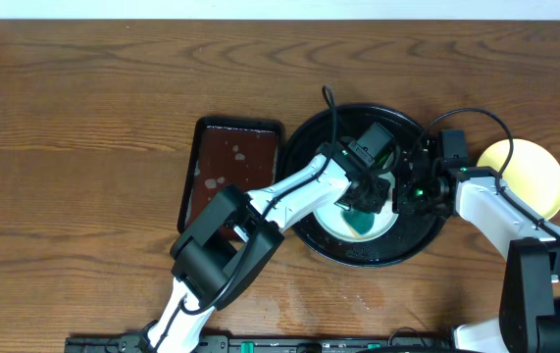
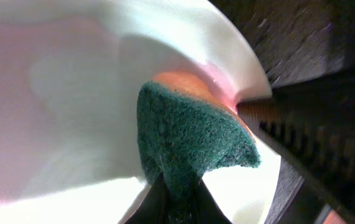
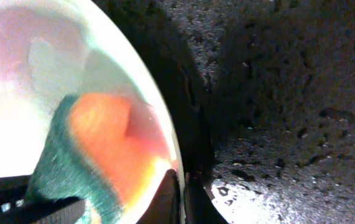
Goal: Clean dirty plates on tray and stack at the side
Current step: 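Scrub stained green plate with sponge while right gripper holds rim, then return sponge to dark tray with left gripper and release it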
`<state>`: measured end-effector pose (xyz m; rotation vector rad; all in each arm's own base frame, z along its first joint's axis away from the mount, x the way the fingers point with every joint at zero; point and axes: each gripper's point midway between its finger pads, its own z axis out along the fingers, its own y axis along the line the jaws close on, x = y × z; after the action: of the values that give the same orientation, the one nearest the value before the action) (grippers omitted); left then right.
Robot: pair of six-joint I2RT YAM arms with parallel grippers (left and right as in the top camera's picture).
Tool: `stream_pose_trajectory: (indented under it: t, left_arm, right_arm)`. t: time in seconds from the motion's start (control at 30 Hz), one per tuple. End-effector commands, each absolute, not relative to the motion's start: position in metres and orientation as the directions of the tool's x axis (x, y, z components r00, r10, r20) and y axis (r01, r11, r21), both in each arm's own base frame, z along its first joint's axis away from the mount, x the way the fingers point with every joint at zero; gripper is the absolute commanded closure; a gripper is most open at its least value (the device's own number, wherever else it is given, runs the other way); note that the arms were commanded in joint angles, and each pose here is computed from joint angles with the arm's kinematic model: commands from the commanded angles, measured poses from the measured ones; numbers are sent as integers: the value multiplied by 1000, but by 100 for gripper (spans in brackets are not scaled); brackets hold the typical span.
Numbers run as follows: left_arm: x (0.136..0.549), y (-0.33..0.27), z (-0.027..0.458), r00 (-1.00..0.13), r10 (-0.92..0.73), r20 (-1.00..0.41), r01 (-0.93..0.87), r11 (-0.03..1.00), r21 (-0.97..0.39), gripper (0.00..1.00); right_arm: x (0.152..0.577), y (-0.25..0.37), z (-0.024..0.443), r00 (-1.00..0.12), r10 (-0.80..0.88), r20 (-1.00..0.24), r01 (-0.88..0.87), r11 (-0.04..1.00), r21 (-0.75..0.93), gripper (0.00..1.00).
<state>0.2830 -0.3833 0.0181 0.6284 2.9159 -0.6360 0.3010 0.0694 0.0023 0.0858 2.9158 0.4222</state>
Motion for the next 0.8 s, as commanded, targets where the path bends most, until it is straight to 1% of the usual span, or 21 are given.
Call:
stream_pose_trajectory:
  t: [0.0, 0.1, 0.2, 0.33, 0.5, 0.57, 0.7, 0.77]
  left_arm:
    - [274, -327, -20, -934, 351, -60, 356, 922, -151, 92]
    - [289, -308, -10, -939, 331, -97, 337, 940, -57, 93]
    - [306, -299, 17, -937, 309, -163, 315, 949, -18, 92]
    - [324, -297, 67, -927, 261, -271, 289, 955, -70, 93]
    - [328, -284, 123, -928, 190, -321, 261, 946, -192, 93]
    - [330, -266, 146, -930, 147, -336, 230, 948, -222, 92]
    - [336, -217, 176, -932, 79, -352, 163, 963, -214, 92]
    - [338, -191, 179, -935, 79, -344, 151, 971, -187, 92]
  right_arm:
    - [293, 63, -8, -985, 74, -154, 35, 971, 237, 99]
    - [293, 62, -8, -985, 74, -154, 35, 971, 237, 99]
    - [292, 62, -9, -986, 73, -149, 36, 971, 236, 99]
    - [290, 62, -9, -987, 73, -141, 38, 971, 235, 99]
    - [289, 62, -9, -988, 73, -137, 39, 971, 235, 99]
    - [289, 62, -9, -988, 73, -137, 39, 971, 235, 99]
    - [290, 62, -9, -987, 71, -143, 36, 971, 235, 99]
    - [294, 63, -8, -985, 47, -167, 6, 972, 234, 91]
